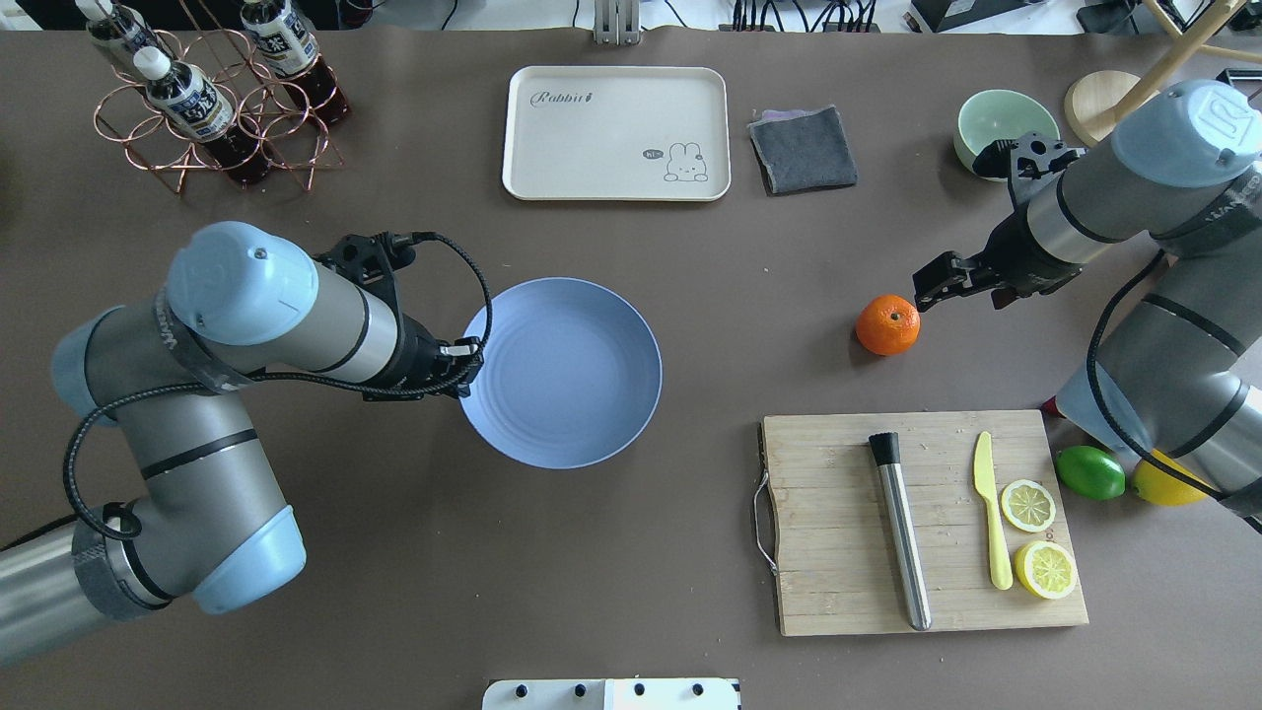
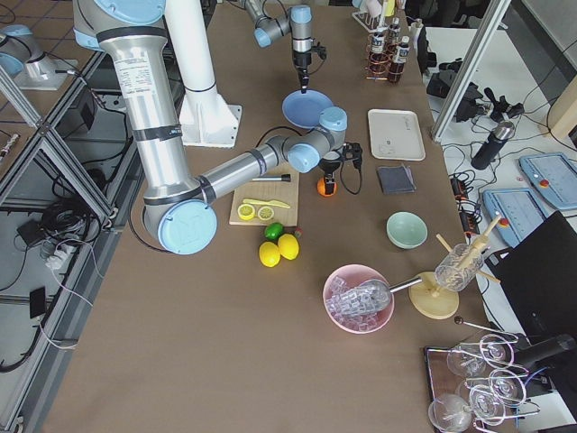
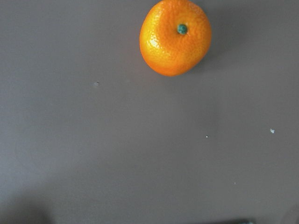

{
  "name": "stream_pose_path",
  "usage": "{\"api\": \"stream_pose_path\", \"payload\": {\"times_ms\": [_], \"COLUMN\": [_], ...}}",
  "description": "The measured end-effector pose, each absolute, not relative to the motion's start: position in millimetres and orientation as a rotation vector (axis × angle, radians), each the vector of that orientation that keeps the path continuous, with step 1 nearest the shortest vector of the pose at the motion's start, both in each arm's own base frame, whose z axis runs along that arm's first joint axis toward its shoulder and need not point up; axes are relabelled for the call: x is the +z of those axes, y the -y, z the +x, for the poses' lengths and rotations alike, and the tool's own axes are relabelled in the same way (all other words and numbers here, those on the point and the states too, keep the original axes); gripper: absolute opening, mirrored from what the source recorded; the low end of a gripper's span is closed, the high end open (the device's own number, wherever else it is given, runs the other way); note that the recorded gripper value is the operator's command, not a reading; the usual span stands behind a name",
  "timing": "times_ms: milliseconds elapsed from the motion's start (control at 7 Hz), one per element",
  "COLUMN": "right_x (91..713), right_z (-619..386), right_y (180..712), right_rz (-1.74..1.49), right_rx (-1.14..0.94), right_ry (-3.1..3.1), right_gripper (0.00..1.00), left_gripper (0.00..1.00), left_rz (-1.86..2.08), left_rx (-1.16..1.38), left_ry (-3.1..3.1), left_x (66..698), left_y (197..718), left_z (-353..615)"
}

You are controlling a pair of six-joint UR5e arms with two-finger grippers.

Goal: Pick orange to plate
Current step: 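Move the blue plate inward with the left gripper while the right gripper reaches the orange, then close the right gripper on the orange and lift it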

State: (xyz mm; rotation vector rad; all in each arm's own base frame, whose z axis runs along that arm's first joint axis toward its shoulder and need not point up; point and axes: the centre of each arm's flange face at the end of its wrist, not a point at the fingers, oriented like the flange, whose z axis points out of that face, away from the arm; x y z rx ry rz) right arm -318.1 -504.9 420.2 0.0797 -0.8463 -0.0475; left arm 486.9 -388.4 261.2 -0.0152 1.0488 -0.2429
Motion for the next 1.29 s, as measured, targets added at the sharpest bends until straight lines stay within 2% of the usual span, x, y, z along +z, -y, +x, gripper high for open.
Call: {"api": "stream_pose_path", "payload": {"times_ms": [571, 1286], "right_x": [422, 423], "right_z": [-363, -395], "right_y": [515, 502], "right_rz": [0.051, 0.045], "right_rx": [-0.022, -0.052], "right_ry": [0.845, 0.833], "right_gripper": [1.0, 0.98], "left_gripper": [0.0, 0.0], "left_rz": [-0.009, 0.002], "left_rx": [-0.221, -0.197], "left_ry": [-1.038, -1.008], "left_x": [240, 252], "left_y": [359, 334], "left_z": [522, 542]}}
